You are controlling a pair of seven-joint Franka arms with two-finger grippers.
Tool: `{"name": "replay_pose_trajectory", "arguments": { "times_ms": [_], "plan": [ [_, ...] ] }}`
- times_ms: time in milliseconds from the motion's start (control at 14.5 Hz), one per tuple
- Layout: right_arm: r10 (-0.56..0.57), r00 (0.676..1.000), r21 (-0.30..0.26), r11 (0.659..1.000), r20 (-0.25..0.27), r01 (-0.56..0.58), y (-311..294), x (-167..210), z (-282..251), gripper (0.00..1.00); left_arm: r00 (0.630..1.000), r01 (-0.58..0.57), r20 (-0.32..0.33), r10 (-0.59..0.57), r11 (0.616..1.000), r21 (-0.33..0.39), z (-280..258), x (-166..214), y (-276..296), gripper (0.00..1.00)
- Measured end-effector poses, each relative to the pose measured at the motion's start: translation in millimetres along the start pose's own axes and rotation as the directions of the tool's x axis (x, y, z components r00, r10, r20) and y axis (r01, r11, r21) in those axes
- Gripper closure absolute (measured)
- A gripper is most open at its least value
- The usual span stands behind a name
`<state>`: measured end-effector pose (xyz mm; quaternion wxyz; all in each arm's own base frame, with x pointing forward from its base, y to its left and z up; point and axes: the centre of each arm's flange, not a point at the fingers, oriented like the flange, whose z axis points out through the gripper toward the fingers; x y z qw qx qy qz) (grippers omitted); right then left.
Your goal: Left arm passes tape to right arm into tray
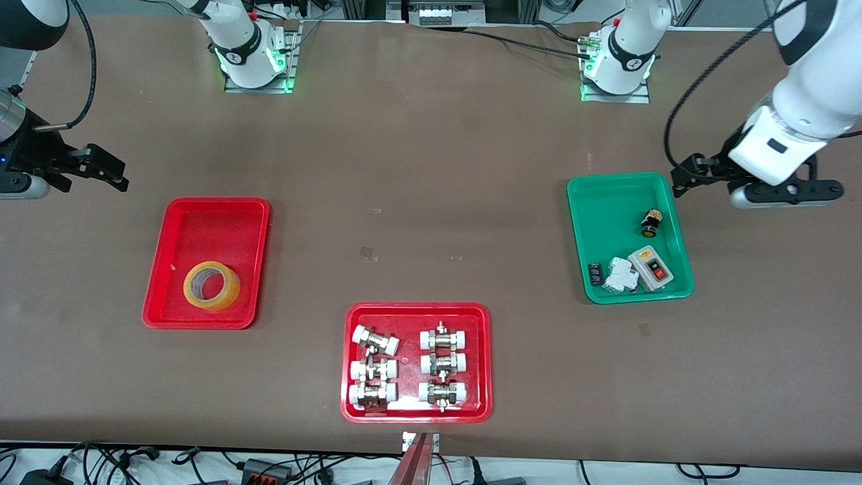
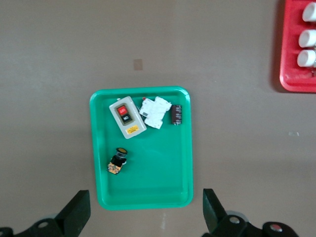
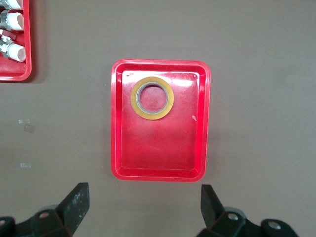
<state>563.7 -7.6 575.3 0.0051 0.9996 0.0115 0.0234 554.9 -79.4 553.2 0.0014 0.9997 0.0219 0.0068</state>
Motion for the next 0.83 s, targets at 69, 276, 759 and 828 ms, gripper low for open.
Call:
{"name": "replay_pose_trajectory", "arguments": {
  "times_ms": [69, 276, 759, 828],
  "plan": [
    [0.000, 1.000, 0.000, 1.000, -0.001, 0.000, 0.0, -1.2, -2.1, 0.00, 1.000, -0.008, 0.002, 0.008, 1.000, 0.000, 0.8, -1.0, 4.7, 0.00],
    [0.000, 1.000, 0.000, 1.000, -0.006, 0.000, 0.0, -4.0, -7.5, 0.00, 1.000, -0.021, 0.001, 0.021, 1.000, 0.000, 0.8, -2.3, 11.4, 0.00],
    [0.000, 1.000, 0.000, 1.000, -0.006, 0.000, -0.1, -4.3, -7.8, 0.00, 1.000, -0.030, -0.002, 0.030, 1.000, 0.000, -0.4, -3.7, 16.6, 0.00],
    [0.000, 1.000, 0.000, 1.000, -0.005, 0.000, -0.1, -4.3, -7.7, 0.00, 1.000, -0.030, -0.004, 0.030, 1.000, 0.000, -1.3, -3.9, 16.6, 0.00]
  ]
}}
